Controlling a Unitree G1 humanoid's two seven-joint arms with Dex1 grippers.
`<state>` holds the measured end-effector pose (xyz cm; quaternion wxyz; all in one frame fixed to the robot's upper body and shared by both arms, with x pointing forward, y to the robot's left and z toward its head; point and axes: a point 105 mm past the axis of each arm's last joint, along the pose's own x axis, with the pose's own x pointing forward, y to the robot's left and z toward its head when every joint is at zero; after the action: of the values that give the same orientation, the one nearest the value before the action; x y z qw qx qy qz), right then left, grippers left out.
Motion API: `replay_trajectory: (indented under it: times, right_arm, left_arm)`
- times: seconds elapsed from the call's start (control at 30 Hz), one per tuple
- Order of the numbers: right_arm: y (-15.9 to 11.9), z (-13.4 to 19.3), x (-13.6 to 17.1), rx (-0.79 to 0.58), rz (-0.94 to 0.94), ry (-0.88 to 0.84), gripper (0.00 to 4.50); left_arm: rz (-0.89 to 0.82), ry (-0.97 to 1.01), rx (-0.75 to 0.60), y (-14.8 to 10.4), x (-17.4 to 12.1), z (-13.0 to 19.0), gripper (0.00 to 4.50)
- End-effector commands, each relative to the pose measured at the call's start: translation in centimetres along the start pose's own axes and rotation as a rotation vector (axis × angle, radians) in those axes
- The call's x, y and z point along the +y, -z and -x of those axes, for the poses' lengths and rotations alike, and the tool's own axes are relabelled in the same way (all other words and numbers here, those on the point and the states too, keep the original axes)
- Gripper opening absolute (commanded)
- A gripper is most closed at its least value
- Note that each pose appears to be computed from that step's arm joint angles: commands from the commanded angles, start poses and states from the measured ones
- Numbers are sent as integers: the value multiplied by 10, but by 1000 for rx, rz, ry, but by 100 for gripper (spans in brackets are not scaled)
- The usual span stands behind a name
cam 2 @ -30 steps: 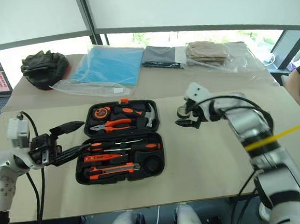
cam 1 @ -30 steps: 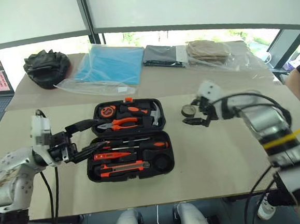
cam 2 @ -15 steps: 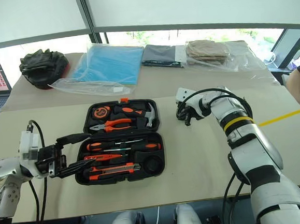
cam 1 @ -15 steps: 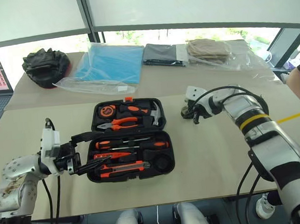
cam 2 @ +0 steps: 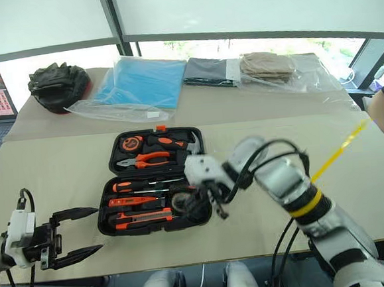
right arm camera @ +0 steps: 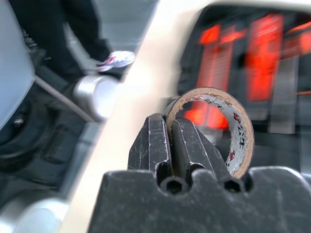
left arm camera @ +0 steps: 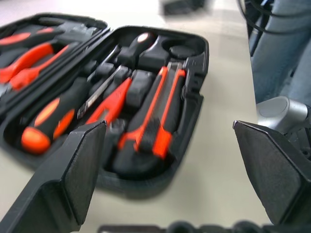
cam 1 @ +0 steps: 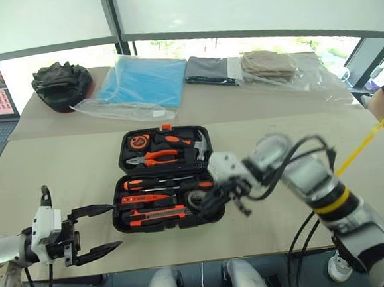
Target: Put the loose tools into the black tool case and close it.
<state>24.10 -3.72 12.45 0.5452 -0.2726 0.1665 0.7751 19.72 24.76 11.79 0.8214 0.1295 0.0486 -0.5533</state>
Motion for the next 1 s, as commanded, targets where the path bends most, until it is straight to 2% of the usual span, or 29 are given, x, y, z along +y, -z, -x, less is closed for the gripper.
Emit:
replay_trajectory:
  times: [0.03, 0.17, 0.4, 0.47, 0.57, 0.6, 0.67, 0.73, 0.97, 1.0]
  right_arm:
    - [5, 4, 1, 58, -3, 58, 5]
    - [22, 3, -10, 144, 33, 120, 5]
    - [33, 3, -17, 198, 13, 135, 5]
    - [34, 3, -15, 202, -1, 124, 79]
    - [27, 6, -14, 183, 6, 116, 166]
    - [25, 10, -9, 182, 14, 85, 212]
    - [11, 22, 4, 102, 9, 10, 212]
    - [-1, 38, 4, 8, -11, 32, 212]
    - [32, 86, -10, -90, -140, 296, 212]
    - [38, 91, -16, -102, -136, 359, 215]
  left_arm:
    - [-48, 0, -6, -13, 2, 3, 450]
    - [-58, -7, -2, -14, 6, 3, 450]
    - [-68, -28, -1, -15, 9, 4, 450]
    - [-64, -45, -3, -15, 11, 4, 450]
    - [-29, -79, -16, -17, 13, 5, 450]
    - [-29, -97, -21, -18, 15, 6, 450]
    - [-26, -160, -8, -16, 21, 11, 450]
    - [-22, -256, -18, -17, 31, 20, 450]
    - [0, -572, -84, -17, 66, 44, 450]
    - [10, -612, -75, -14, 71, 45, 423]
